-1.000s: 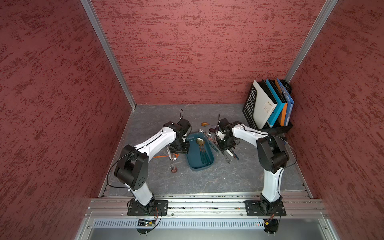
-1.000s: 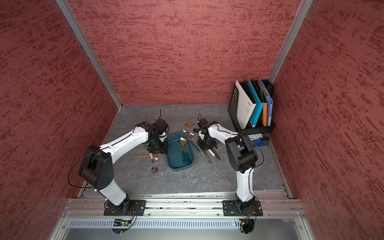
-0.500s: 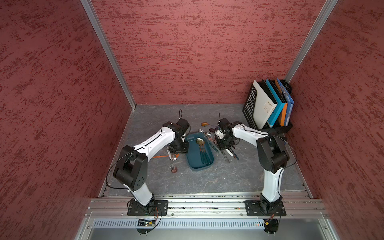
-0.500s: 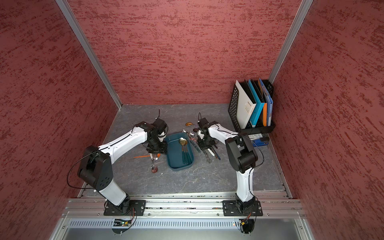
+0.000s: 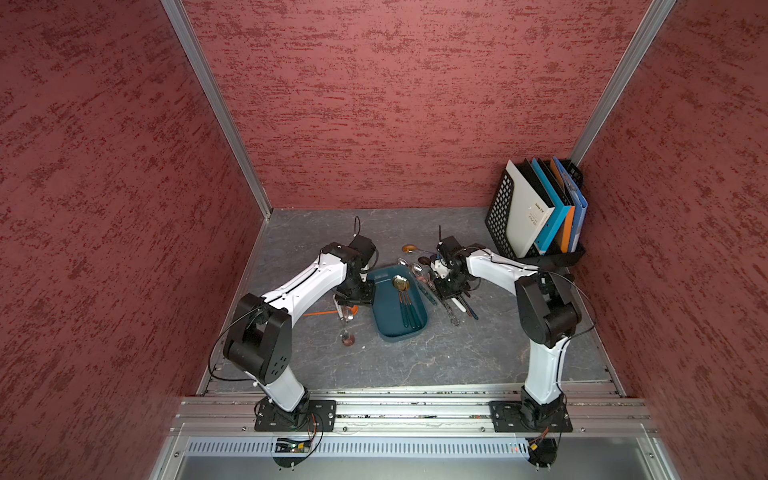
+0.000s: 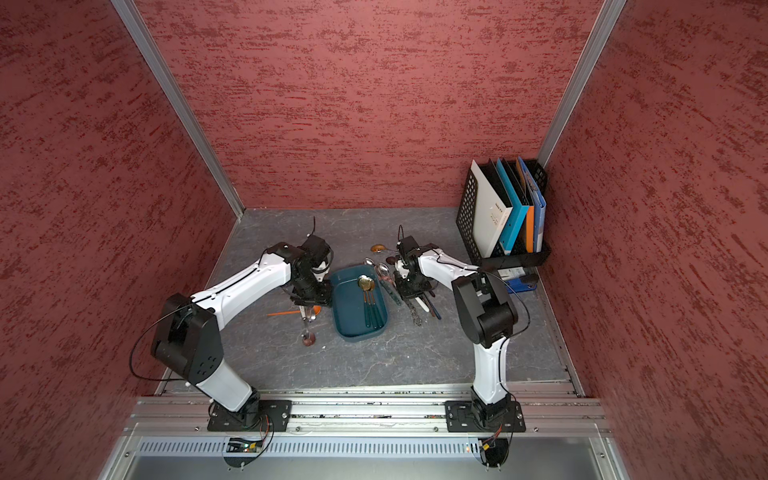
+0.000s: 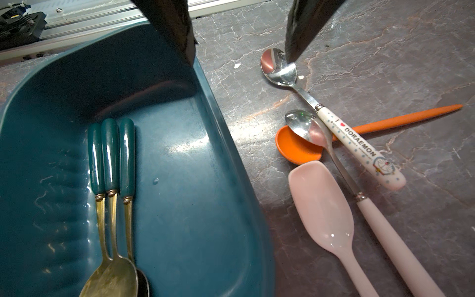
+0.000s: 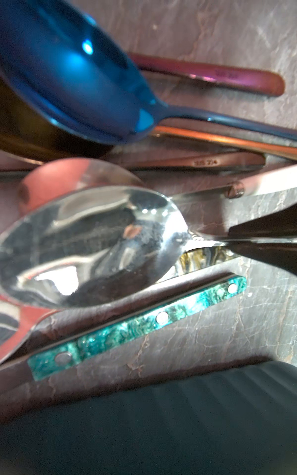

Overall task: Put the spoon into the storage box
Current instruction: Pick up the spoon from the center of the board.

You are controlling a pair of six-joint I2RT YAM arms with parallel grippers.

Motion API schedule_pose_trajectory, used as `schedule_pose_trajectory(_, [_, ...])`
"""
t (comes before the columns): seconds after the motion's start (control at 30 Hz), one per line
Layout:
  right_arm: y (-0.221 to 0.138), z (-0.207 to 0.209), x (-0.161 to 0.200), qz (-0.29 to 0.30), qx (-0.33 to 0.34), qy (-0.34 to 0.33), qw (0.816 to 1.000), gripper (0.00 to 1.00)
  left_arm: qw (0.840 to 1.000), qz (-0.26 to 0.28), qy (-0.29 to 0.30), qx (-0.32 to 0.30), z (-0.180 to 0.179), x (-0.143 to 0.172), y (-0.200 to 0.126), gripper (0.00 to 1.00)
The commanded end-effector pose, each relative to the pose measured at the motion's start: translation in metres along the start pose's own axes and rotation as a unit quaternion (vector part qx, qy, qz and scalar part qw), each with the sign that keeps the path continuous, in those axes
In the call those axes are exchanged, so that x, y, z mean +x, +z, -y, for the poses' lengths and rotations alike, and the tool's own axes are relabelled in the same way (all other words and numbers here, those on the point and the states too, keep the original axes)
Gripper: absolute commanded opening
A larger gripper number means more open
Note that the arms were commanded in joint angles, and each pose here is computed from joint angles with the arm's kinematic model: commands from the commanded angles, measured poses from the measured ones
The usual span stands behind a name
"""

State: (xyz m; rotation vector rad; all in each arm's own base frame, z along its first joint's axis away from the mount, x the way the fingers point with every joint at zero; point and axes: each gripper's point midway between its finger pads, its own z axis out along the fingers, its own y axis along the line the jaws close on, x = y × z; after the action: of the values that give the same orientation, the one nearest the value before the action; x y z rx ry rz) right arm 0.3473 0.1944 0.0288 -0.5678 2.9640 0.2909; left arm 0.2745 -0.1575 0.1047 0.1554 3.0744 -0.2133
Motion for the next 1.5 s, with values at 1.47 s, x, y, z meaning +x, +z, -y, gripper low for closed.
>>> schedule_pose_trajectory(1.47, [-0.093, -0.116, -0.028, 0.009, -0.088, -0.002, 0.996, 0.03, 0.984, 0.085, -0.129, 0.089, -0.057, 0.005, -0.013, 0.62])
